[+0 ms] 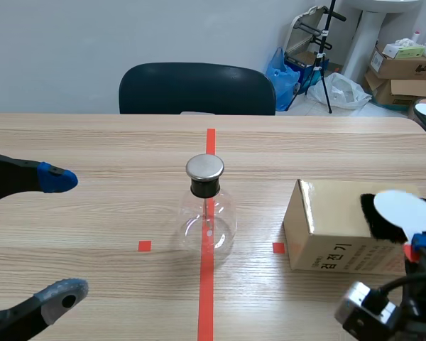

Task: Do the electroscope experiment

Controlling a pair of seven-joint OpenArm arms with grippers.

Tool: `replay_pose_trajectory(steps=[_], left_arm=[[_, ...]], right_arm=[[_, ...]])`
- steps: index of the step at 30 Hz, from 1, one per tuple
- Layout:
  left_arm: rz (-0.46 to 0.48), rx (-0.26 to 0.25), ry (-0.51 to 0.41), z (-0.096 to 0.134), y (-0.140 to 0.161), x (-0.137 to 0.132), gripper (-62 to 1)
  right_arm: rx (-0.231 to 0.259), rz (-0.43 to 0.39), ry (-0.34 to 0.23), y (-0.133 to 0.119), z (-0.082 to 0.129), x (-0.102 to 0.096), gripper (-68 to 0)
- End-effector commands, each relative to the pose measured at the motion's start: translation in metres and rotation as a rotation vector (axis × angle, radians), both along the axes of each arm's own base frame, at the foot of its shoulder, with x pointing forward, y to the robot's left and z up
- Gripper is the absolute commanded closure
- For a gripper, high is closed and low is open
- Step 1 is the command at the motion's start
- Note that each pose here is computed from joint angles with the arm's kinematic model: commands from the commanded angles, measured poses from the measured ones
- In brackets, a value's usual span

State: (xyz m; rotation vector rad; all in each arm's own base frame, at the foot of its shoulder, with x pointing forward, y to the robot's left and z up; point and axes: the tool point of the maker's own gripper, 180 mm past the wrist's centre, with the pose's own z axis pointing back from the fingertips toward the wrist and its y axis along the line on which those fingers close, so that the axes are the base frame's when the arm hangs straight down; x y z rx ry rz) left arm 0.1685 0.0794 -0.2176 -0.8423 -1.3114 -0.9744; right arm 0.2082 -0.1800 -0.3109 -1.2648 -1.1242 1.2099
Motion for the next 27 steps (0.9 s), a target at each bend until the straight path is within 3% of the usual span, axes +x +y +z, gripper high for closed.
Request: replay_pose_trajectory(steps=[1,6,10,16,20,23,27], left_arm=[[0.003,-0.032,-0.015,0.008,-0.002,0.002,-62.3],[0.003,-0.032,-0.015,0.008,-0.002,0.002,-62.3],[0.003,-0.028,-0.014,0.008,-0.002,0.002,-62.3],[0.007,-0.004,-0.010,0.003,-0.002,0.004,-61.6],[0.014,0.110,-0.007,-0.013,-0.002,0.017,-23.5],[0.023,0.151,0.000,-0.025,-0.002,0.030,-1.8],[0.042,0.154,0.024,-0.045,-0.002,0.050,-2.7]], right_arm=[[-0.019,0.030,-0.111,0.008,0.029,0.008,-1.1],[-0.017,0.075,-0.192,0.031,0.057,0.018,-1.1],[-0.027,0.114,-0.225,0.050,0.066,0.024,-1.1],[0.030,0.097,-0.253,0.064,0.072,0.034,-1.1],[0.055,0.084,-0.243,0.073,0.073,0.043,-1.1],[0.066,0.079,-0.233,0.079,0.073,0.049,-1.1],[0.070,0.091,-0.224,0.089,0.074,0.056,-1.1]])
